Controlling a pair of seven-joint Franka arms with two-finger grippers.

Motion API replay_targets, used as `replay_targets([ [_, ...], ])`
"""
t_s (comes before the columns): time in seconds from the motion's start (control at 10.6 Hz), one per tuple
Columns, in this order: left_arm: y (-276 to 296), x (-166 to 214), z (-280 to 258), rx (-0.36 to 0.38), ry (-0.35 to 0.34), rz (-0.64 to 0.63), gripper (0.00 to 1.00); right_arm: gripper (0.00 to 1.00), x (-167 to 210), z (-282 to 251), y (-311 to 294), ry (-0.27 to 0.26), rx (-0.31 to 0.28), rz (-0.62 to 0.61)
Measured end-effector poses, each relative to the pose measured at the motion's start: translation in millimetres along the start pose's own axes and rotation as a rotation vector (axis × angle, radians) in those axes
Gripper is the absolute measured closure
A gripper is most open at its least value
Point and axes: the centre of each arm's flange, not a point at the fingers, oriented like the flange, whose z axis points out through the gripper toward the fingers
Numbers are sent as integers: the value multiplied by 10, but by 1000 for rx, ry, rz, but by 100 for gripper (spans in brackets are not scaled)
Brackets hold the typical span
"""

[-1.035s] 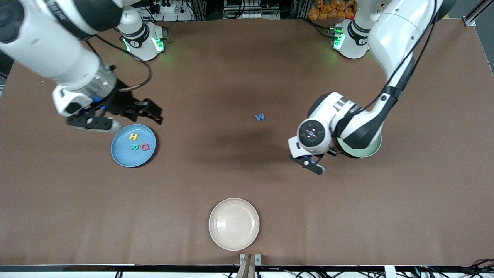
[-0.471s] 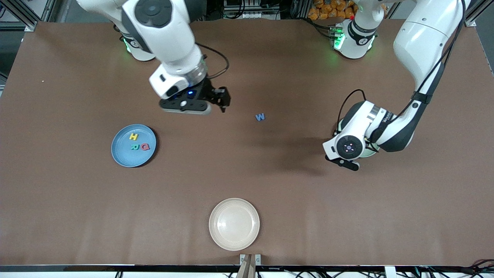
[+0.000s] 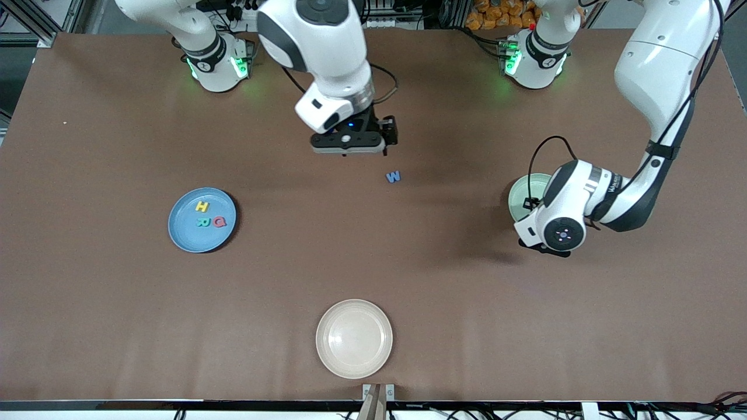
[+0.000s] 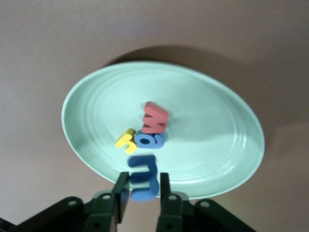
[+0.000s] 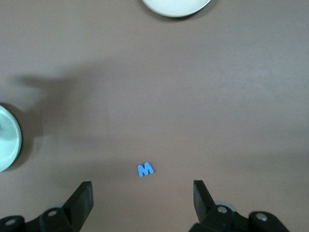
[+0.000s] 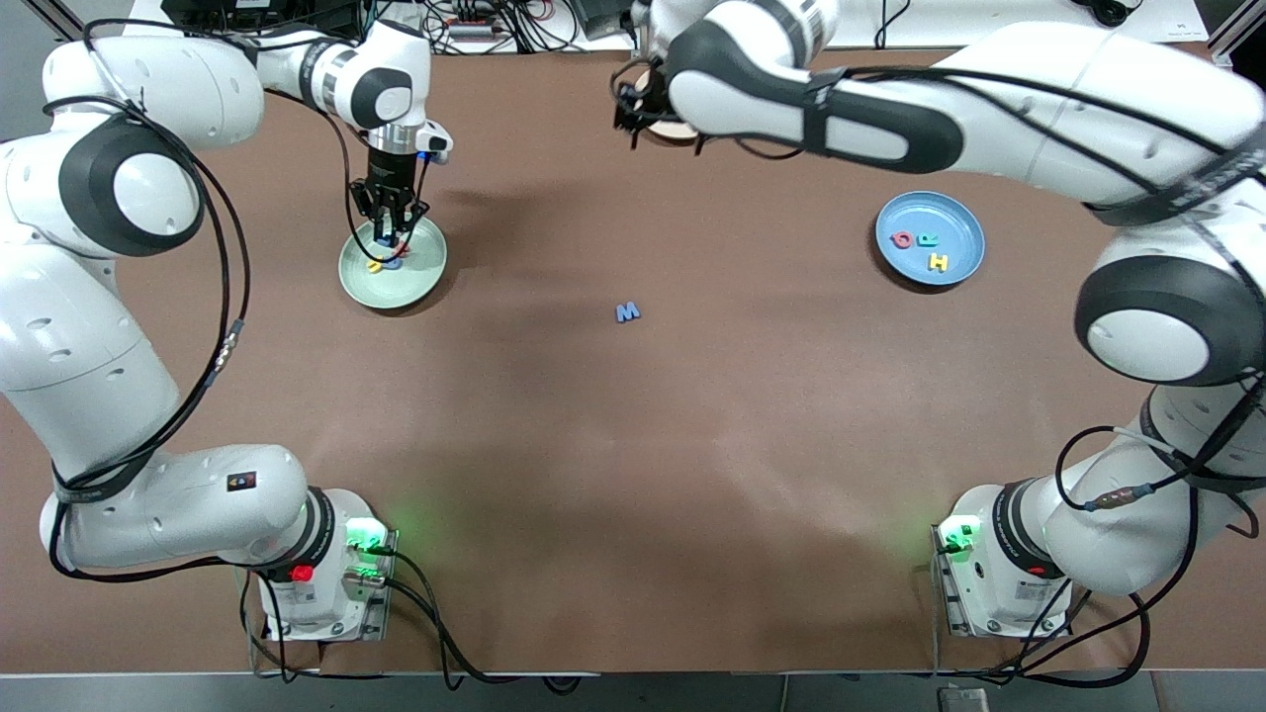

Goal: Sort uppercase to blue plate, lowercase to green plate
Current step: 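Release the E on the green plate while the right gripper lowers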

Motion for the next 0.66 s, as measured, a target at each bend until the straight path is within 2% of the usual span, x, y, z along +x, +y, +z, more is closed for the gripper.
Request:
replay_targets([
  [0.09,-32,-6,10,-30,-6,-11,63,7,-69,216,-136,-22,-11,-21],
  [0.38,-215,-53,-101,-99,9,-62,24,9,-162,850,-368,-58,-15,-56],
  [0.47,-347,-112,-257,-128,36,-94,15,9,-168,1004,-387,-70,-19,-82],
  [0.56,-526,-206,-475,-157,74,-133,0,10,-200,1106,-409,-80,-24,-115],
  [0.66,-747,-337,-719,-184,120,-178,0,11,-242,1161,-436,-87,-28,-141],
])
